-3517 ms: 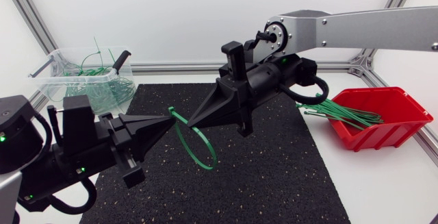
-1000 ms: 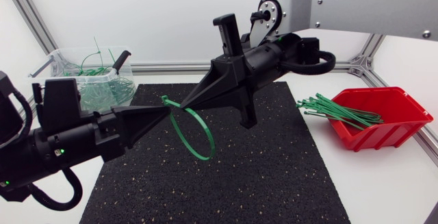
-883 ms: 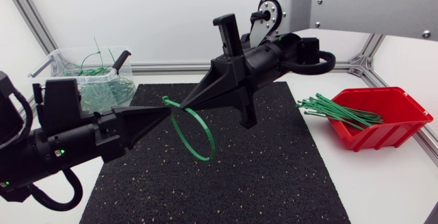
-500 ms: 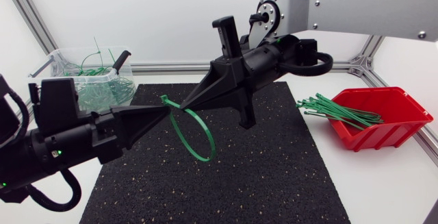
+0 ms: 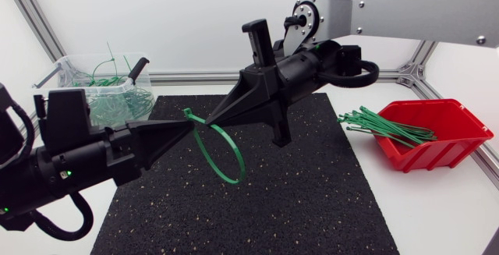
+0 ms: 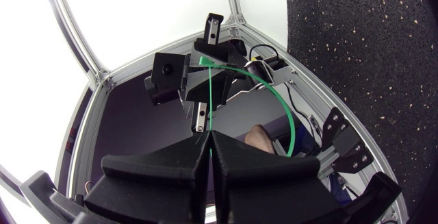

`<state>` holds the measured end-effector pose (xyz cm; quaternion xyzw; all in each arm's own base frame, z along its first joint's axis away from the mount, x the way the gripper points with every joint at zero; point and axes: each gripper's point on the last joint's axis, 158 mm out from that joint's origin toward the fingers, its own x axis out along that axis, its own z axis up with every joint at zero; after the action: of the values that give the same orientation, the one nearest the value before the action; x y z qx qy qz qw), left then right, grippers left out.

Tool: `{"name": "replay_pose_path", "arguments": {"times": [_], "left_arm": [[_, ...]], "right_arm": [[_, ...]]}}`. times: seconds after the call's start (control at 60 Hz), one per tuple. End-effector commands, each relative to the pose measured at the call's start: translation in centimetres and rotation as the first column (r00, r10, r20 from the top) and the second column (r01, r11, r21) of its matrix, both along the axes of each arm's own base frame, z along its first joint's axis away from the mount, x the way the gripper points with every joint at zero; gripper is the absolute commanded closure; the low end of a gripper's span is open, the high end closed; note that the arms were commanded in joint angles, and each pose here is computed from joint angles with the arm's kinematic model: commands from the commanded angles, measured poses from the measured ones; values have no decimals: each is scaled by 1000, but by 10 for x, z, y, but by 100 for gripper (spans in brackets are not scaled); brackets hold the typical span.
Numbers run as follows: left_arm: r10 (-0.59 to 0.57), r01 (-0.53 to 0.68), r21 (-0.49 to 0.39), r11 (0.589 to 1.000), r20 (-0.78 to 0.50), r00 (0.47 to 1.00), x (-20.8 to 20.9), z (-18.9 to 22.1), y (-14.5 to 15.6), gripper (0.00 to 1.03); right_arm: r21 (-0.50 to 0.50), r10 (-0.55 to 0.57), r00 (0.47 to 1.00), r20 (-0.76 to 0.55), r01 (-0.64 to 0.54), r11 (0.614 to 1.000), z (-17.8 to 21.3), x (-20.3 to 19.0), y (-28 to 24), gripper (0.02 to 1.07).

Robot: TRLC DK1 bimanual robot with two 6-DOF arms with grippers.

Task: Take a green cable tie from the red box, thread the tail through the head to close it, then place it in the transparent bin on the left.

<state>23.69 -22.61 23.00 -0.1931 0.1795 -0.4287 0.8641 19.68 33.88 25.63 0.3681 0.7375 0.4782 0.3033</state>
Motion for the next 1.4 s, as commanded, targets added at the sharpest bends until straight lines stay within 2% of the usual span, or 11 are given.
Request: {"name": "replay_pose_path", "arguments": {"times": [0.0,0.267,1.383], "left_arm": [[9,-9,-21,1000,15,1000,5,10,1,100],[24,-24,-17,1000,12,1000,10,6,4,100],[-37,38,-12,999,34,999,-9,8,-9,100]], "right_arm": [[14,-2,1000,6,2,1000,1,-4,-3,101],[20,-4,1000,17,4,1000,5,-6,-4,101],[18,-11,1000,14,11,1000,-3,4,-2,101]]}}
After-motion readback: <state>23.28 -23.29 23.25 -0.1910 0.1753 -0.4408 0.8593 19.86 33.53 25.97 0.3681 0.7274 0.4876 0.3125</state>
